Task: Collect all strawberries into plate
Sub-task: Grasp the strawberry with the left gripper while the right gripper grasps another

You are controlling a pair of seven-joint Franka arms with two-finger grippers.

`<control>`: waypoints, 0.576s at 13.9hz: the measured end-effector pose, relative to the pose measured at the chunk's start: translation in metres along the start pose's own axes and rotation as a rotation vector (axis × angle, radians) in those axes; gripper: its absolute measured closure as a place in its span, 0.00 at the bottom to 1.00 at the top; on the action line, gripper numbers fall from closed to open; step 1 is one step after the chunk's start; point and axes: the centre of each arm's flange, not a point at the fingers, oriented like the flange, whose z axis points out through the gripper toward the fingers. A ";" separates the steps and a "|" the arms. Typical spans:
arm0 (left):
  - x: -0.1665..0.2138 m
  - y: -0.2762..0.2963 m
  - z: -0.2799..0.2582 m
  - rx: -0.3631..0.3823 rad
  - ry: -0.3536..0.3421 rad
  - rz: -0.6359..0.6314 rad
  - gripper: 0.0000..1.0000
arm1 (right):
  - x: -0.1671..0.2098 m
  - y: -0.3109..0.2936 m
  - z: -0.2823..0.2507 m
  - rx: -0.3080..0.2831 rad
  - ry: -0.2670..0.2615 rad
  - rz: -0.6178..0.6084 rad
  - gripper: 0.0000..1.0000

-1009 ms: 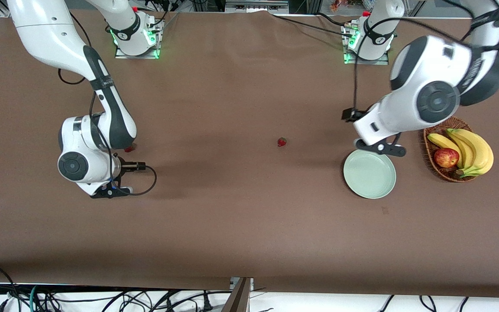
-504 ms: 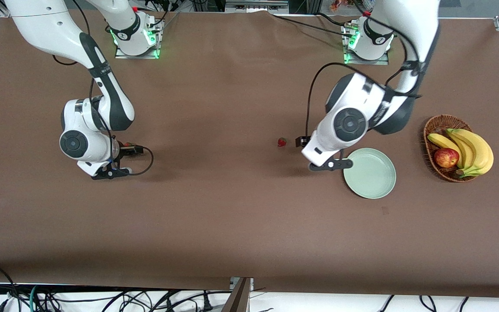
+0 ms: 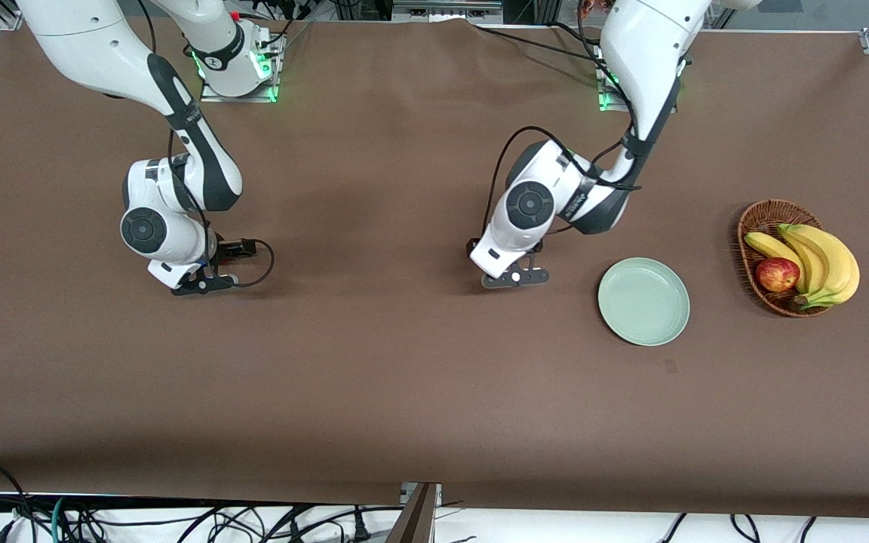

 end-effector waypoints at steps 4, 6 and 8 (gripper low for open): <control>-0.022 0.003 0.040 -0.005 0.016 -0.001 0.00 | -0.002 0.010 -0.009 0.003 0.014 -0.004 0.11; -0.025 0.006 0.045 -0.021 0.036 0.004 0.06 | -0.003 0.011 -0.008 0.004 0.015 -0.003 0.20; -0.025 0.007 0.043 -0.025 0.042 0.004 0.25 | -0.003 0.011 -0.006 0.004 0.023 -0.003 0.22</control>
